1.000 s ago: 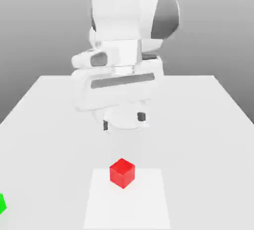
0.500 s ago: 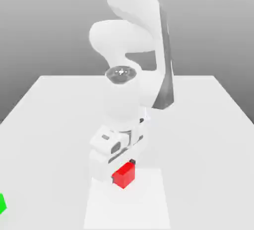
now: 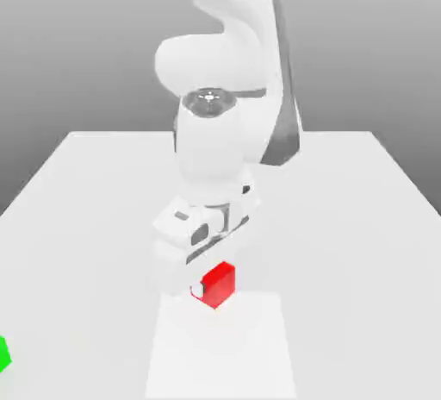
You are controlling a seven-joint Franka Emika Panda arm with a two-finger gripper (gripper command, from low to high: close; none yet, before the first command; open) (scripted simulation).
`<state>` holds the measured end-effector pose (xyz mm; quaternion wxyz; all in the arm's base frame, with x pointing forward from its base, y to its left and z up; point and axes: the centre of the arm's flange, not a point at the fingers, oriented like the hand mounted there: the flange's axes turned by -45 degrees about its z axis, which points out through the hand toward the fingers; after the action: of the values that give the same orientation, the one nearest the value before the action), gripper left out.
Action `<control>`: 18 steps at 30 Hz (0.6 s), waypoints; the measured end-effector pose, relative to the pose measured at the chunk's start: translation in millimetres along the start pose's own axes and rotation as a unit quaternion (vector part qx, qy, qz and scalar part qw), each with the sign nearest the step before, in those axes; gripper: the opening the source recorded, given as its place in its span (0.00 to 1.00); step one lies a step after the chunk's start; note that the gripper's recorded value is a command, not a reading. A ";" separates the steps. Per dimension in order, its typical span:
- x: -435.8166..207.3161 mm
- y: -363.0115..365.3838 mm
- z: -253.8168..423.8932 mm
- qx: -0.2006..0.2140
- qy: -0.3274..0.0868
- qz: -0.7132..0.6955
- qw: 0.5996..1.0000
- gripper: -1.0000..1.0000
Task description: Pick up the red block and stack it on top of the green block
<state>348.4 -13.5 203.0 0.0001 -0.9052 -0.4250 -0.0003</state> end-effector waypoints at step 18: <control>-151.4 249.1 -38.7 -0.001 -0.008 0.529 0.849 0.00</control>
<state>443.3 -289.1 241.7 -0.0038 -0.9930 0.1177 0.0064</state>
